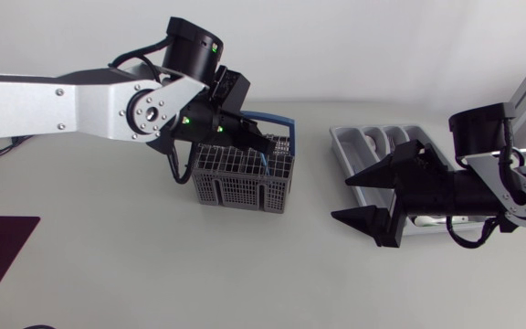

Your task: Unload the cutlery basket into the drawer organizer.

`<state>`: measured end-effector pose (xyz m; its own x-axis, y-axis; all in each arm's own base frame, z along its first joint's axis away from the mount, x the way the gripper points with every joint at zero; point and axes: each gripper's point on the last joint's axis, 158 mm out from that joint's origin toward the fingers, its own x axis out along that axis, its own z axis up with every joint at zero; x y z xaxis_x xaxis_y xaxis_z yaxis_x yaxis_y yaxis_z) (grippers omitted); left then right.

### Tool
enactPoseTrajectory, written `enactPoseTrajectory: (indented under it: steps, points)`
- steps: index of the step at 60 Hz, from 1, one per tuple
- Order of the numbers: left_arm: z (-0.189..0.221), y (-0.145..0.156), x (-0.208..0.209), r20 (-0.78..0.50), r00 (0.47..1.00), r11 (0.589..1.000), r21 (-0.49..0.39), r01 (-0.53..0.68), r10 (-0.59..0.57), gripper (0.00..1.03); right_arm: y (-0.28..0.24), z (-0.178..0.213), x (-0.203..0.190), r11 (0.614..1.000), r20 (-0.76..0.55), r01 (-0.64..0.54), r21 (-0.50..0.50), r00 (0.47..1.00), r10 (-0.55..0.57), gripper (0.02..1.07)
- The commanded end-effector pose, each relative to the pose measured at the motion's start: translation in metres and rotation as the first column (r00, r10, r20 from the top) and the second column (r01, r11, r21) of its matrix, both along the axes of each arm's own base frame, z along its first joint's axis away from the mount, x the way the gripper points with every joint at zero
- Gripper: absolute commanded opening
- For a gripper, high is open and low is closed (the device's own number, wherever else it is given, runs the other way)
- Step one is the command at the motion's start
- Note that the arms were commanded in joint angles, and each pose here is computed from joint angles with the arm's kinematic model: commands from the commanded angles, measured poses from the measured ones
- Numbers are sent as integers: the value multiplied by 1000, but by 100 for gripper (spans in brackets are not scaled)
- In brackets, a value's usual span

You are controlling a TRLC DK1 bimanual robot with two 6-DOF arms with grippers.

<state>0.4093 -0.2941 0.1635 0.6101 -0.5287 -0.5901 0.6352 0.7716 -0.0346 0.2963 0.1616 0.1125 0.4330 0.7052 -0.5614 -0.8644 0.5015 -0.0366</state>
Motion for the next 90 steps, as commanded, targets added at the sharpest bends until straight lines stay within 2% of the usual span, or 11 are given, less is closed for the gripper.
enactPoseTrajectory:
  steps: [1, 52, 67, 78, 90]
  points:
    - [22, 6, 3, 77, 997, 1000, -7, 1, 0, 7, 1, -3, -1, 1000, -22, 0, 0, 1000, 0, 103]
    - [79, 28, -18, 167, 986, 999, -35, 0, 6, 7, 17, 13, -9, 1000, -3, -10, -11, 1000, 10, 103]
    - [106, 33, -39, 190, 982, 999, -50, 16, -7, 7, 26, 33, -15, 999, 87, -16, -35, 996, 19, 103]
    - [104, 9, -63, 105, 987, 988, -86, 129, -120, 7, 36, 57, -23, 999, 209, -41, -25, 977, 45, 103]
    - [86, -18, -79, -24, 968, 960, -138, 243, -249, 7, 44, 68, -24, 998, 242, -64, -15, 968, 65, 103]
